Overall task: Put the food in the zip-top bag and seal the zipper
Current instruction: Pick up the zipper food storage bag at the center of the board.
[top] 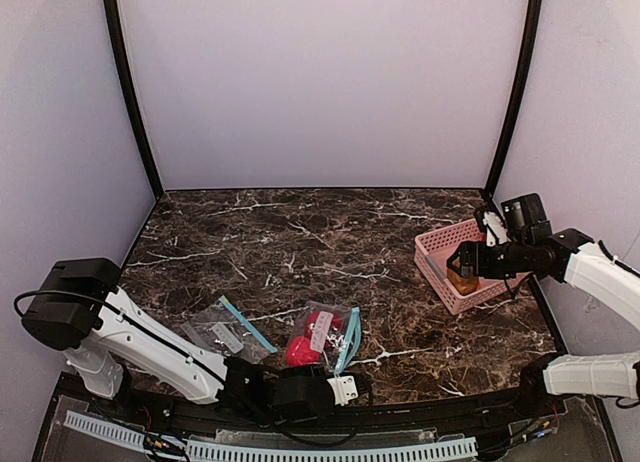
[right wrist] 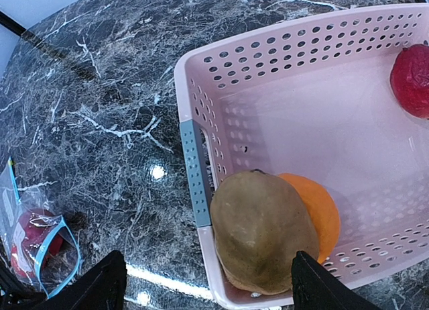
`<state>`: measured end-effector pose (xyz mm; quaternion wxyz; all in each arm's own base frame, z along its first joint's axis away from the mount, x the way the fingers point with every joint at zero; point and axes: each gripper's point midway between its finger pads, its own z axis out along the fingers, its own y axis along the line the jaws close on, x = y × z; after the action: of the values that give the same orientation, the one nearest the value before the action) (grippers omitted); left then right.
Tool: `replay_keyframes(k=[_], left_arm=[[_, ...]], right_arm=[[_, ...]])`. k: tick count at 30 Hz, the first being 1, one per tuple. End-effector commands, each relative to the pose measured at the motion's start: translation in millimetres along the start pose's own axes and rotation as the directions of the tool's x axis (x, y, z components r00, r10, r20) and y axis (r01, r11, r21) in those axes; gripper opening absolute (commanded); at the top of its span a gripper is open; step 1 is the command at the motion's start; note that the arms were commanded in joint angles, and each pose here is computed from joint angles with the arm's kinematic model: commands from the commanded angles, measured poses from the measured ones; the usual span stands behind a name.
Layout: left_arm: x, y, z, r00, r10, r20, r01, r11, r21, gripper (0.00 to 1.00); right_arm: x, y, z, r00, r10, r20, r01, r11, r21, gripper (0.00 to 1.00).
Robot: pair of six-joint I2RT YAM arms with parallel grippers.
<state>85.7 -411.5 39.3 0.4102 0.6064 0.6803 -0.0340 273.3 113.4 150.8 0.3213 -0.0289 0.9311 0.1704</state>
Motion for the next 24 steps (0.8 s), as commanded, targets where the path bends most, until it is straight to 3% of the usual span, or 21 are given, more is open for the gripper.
replay_keyframes(k=[1,8,12,15,18,20,24], left_arm=[[0.1,12.6,-0.7,0.999,0.034,-0.03,-0.036,0.996,-0.079,0.31],[-8.1,30.9,-8.6,1.0,0.023,-0.018,-0.025,0.987,-0.161,0.02],[-17.7,45.7,-26.4,1.0,-0.019,0.014,0.021,0.983,-0.181,0.01],[-37.6,62.0,-51.3,0.993,-0.084,0.085,0.096,0.985,-0.144,0.01],[-48.0,57.4,-67.6,0.976,-0.198,0.095,0.19,0.978,0.089,0.01],[-56.7,63.7,-81.2,0.949,-0.3,0.102,0.27,0.935,0.231,0.01],[-72.7,77.2,-110.3,0.912,-0.395,0.11,0.326,0.861,0.391,0.01]], right_arm=[[-11.7,7.2,-6.5,0.999,0.005,0.048,-0.003,0.999,-0.034,0.83],[-16.5,13.0,-14.7,0.998,0.003,0.063,0.001,0.998,-0.057,0.83],[-22.3,30.1,-27.5,0.995,-0.054,0.089,0.066,0.989,-0.136,0.82],[-24.4,59.2,-46.3,0.98,-0.141,0.138,0.175,0.944,-0.279,0.79],[-18.6,90.6,-70.9,0.951,-0.235,0.203,0.301,0.853,-0.426,0.78],[-11.3,111.6,-91.4,0.924,-0.279,0.262,0.378,0.771,-0.512,0.78],[1.5,144.9,-134.5,0.874,-0.298,0.384,0.483,0.624,-0.614,0.79]])
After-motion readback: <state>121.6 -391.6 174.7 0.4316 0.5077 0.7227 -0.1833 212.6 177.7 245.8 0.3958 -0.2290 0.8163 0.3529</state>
